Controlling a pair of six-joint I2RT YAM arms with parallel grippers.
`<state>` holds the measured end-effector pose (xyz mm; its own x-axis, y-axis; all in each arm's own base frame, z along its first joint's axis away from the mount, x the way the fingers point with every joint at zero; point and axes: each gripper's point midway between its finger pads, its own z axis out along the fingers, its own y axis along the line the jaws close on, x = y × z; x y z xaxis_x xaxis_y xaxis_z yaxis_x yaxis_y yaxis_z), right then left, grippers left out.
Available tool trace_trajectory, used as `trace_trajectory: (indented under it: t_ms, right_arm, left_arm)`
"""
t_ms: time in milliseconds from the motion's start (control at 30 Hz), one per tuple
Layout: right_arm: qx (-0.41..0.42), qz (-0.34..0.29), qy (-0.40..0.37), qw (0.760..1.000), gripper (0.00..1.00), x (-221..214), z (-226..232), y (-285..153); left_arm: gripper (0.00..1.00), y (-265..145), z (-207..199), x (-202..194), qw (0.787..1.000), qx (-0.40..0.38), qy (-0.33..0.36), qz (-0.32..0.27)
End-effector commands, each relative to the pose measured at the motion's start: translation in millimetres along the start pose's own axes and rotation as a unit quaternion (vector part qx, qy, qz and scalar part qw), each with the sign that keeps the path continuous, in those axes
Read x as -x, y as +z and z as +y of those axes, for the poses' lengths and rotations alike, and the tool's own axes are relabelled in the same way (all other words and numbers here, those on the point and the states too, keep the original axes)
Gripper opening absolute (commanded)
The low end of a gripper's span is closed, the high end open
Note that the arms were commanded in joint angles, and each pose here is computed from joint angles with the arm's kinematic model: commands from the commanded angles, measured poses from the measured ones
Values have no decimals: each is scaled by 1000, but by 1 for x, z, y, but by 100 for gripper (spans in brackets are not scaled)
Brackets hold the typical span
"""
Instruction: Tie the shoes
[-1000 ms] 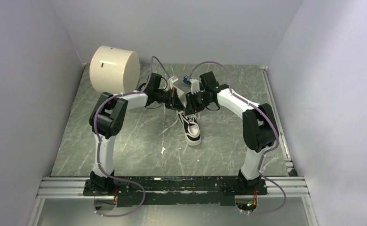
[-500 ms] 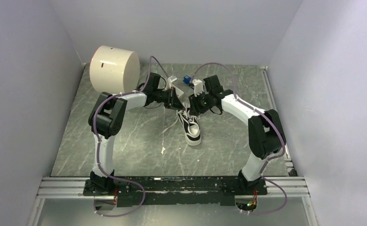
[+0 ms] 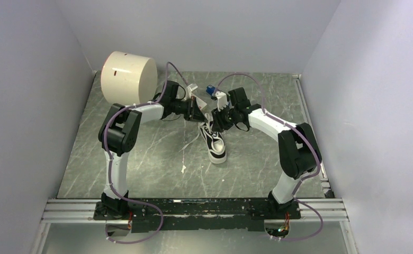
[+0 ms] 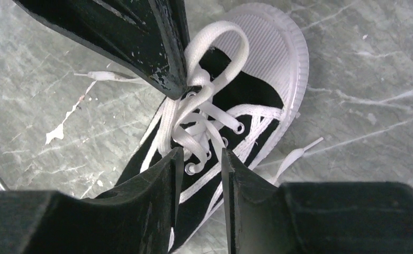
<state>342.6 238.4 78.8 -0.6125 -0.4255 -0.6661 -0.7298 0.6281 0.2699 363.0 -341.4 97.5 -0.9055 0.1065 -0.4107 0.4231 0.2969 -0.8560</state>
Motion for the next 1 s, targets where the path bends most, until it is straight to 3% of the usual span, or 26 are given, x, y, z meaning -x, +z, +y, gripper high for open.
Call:
trace_trajectory:
  t_ms: [0,100,300,567,667,767,800,867,967]
  right_arm:
    - [1,-21,-13,1000,35,14,-1,7]
    - [5,-30,-8,1000,26,20,0,8]
    - [17,-52,7,998,0,30,3,4]
    - [-84,-84,112,987,0,25,-46,-14]
    - [-78,-77,120,987,0,18,-48,-6]
    - [-29,-92,81,992,0,28,-32,-9]
    - [-18,-96,65,993,6,29,-26,-11]
    - [-14,-95,29,995,27,26,-22,-15]
    - [-3,-91,6,996,36,19,-16,-16]
  left_arm:
    - [5,-8,-20,7,999,-24,24,-7]
    - [5,-9,-21,6,999,-23,25,-7]
    - [5,-9,-21,7,999,-22,25,-8]
    - [5,-16,-15,7,999,-22,17,-24]
    - [5,-15,-12,7,999,-29,9,-26]
    - [5,-15,-16,12,999,-35,14,-31]
    - [5,-16,-19,13,999,-39,15,-32]
    - [5,-16,-21,13,998,-44,15,-33]
    - [5,-17,-25,12,998,-52,18,-35]
